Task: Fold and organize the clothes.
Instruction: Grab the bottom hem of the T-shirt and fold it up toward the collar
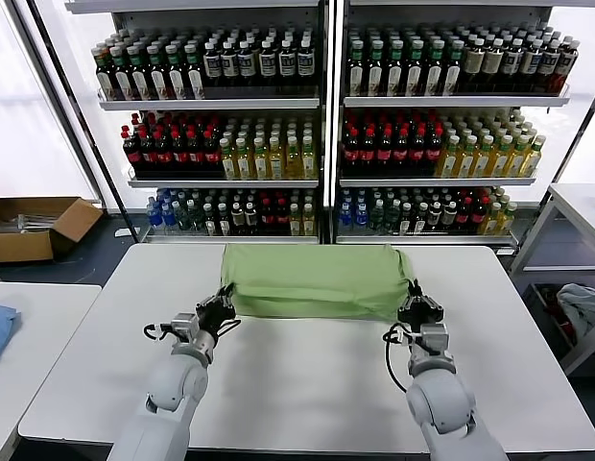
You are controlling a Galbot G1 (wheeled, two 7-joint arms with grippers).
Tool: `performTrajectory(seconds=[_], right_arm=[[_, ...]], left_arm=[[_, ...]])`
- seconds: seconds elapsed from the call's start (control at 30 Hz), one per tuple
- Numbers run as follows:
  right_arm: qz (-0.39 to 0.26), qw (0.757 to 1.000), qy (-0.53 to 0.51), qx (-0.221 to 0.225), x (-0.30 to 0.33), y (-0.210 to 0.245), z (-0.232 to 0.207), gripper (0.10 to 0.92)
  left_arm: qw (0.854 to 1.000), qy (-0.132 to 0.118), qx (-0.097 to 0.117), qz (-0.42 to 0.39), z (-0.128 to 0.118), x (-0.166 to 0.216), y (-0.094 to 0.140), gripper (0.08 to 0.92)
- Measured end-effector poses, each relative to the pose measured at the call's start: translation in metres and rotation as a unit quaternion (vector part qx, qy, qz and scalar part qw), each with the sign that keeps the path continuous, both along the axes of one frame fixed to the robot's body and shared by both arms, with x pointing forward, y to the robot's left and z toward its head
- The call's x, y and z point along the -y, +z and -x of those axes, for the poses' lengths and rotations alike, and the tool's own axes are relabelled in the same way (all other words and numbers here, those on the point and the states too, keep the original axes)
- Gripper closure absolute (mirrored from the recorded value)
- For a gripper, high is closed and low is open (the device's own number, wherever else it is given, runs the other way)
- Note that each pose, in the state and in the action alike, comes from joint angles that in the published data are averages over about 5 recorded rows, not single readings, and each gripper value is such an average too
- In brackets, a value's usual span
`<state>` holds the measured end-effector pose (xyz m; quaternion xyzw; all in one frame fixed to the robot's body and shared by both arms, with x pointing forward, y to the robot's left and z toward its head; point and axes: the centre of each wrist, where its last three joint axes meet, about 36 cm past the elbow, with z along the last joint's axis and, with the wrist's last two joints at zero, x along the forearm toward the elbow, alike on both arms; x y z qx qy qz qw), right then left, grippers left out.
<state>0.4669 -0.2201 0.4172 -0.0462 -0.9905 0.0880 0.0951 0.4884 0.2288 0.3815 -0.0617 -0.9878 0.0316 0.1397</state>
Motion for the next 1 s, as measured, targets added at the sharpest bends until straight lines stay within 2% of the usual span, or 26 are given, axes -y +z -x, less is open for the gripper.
performTrajectory(seconds=[0.43, 0.6, 1.0], right_arm=[[0.008, 0.999, 0.011, -0.048, -0.005, -0.018, -0.065, 0.9], [-0.003, 0.998, 0.009, -0.058, -0.012, -0.016, -0.083, 0.778], [-0.077, 0.995, -0.017, -0.062, -0.037, 0.001, -0.103, 0.431]], left_arm=[[1.0, 0.005, -0.024, -0.008, -0.057, 0.002, -0.012, 0.916], [0.999, 0.008, -0.032, -0.016, -0.07, 0.001, -0.015, 0.889], [0.998, 0.022, -0.037, -0.038, -0.072, -0.004, -0.004, 0.557]])
